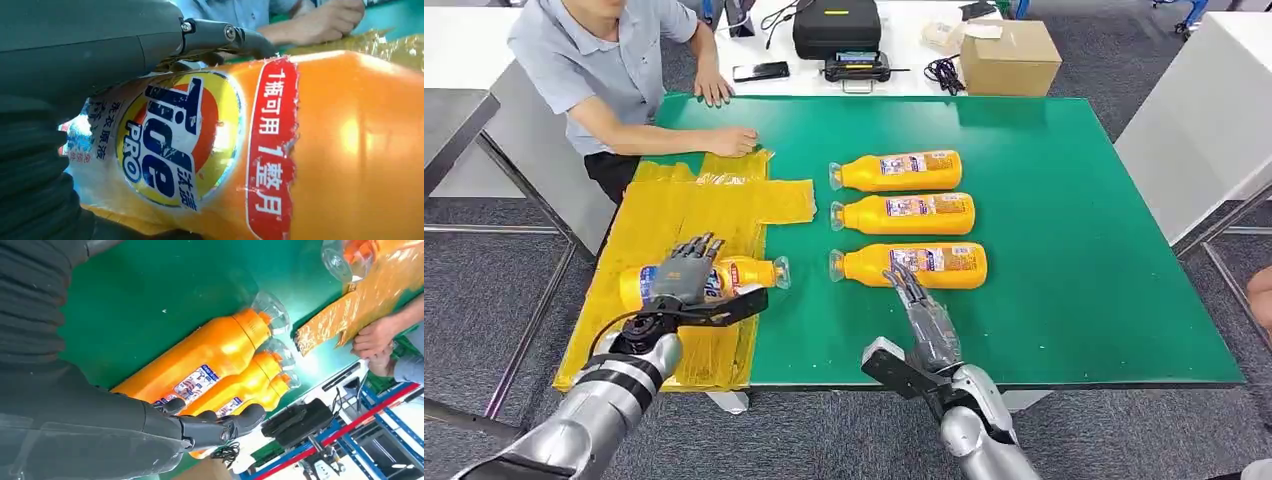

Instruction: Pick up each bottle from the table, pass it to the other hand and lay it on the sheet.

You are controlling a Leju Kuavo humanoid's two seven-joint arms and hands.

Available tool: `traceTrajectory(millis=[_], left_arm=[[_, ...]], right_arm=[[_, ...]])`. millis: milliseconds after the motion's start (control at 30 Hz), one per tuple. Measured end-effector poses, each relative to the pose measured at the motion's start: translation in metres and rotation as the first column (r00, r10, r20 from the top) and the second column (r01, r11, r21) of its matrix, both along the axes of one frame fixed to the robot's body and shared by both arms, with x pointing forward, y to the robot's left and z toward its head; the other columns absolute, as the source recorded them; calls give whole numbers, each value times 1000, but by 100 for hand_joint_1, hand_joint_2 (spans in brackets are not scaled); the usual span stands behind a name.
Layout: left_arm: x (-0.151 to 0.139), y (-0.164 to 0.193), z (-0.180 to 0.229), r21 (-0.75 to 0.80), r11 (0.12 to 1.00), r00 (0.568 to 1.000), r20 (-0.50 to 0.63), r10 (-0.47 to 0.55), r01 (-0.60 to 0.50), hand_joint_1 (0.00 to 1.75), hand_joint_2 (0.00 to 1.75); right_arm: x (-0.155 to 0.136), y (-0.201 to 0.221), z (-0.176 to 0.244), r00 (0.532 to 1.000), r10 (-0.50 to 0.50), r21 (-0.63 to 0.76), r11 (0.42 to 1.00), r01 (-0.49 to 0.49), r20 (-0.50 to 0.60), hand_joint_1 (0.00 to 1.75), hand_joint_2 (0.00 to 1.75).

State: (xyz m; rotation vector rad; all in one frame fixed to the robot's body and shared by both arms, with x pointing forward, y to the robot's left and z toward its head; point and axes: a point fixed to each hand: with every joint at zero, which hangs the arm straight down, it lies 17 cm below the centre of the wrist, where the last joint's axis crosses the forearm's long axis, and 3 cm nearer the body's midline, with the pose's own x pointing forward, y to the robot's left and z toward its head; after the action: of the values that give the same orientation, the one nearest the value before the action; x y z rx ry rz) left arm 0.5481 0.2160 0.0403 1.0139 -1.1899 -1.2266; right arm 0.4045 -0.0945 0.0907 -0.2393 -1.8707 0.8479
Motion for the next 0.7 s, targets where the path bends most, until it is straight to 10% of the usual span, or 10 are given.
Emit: traceTrajectory(millis=[700], left_arm=[[2, -14, 3, -72, 996, 998, -3, -57, 56, 0, 175]], right_arm=[[5, -8, 2, 999, -14, -68, 998, 17, 47, 0, 175]])
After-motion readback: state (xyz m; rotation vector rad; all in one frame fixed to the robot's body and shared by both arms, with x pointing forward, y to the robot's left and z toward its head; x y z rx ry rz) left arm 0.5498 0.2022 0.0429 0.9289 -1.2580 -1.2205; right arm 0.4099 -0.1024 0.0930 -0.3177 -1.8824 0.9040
